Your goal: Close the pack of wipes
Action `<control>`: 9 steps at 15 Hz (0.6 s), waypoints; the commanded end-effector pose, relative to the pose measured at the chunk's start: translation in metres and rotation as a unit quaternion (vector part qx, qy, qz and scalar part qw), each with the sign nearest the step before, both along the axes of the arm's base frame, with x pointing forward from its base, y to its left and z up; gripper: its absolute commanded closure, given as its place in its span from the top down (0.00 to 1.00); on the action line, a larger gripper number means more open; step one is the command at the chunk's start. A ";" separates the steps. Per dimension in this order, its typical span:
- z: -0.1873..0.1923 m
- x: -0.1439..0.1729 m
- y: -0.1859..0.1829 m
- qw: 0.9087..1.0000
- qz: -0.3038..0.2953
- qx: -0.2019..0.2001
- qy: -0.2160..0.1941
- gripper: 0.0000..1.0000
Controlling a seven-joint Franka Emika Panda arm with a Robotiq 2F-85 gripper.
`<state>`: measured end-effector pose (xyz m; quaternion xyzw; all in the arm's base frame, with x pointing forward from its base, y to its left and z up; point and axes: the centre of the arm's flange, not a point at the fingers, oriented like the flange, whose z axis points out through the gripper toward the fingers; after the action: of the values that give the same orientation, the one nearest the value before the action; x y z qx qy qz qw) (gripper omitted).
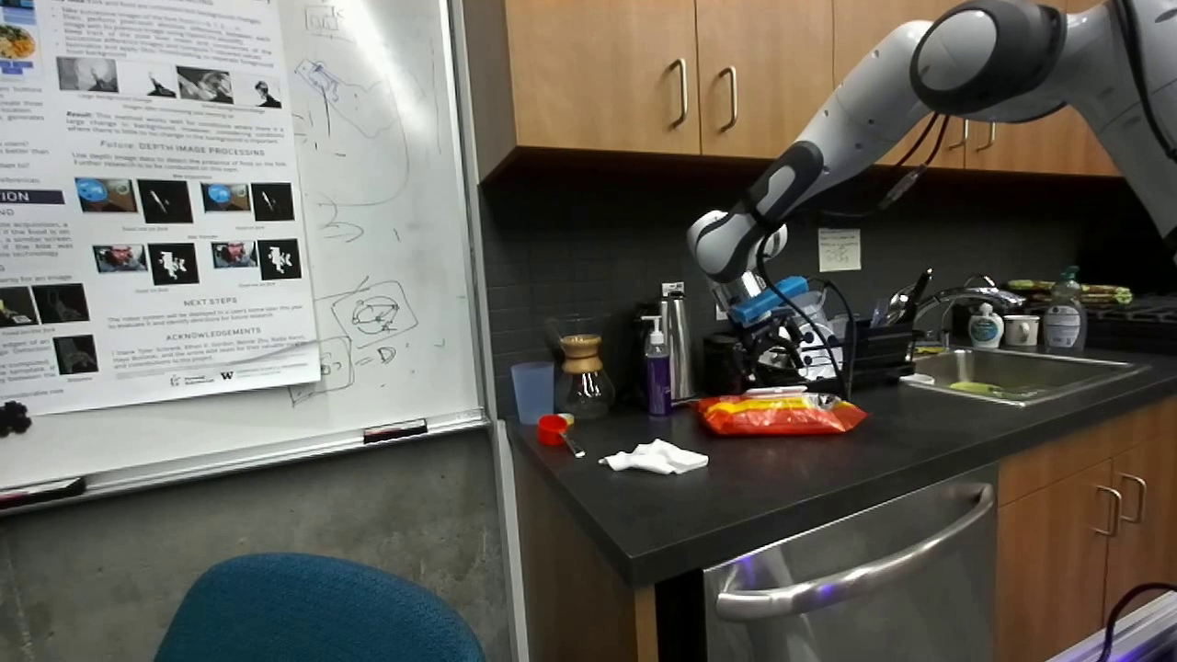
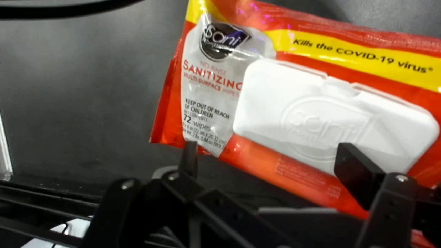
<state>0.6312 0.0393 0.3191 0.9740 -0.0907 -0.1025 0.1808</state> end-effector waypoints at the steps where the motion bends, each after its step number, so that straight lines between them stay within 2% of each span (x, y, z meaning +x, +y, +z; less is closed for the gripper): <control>1: 0.003 -0.014 0.004 1.000 0.005 -0.002 0.023 1.00; 9: -0.008 -0.018 0.008 1.000 0.012 0.008 0.021 1.00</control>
<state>0.6224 0.0490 0.3103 0.9720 -0.0808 -0.1237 0.1830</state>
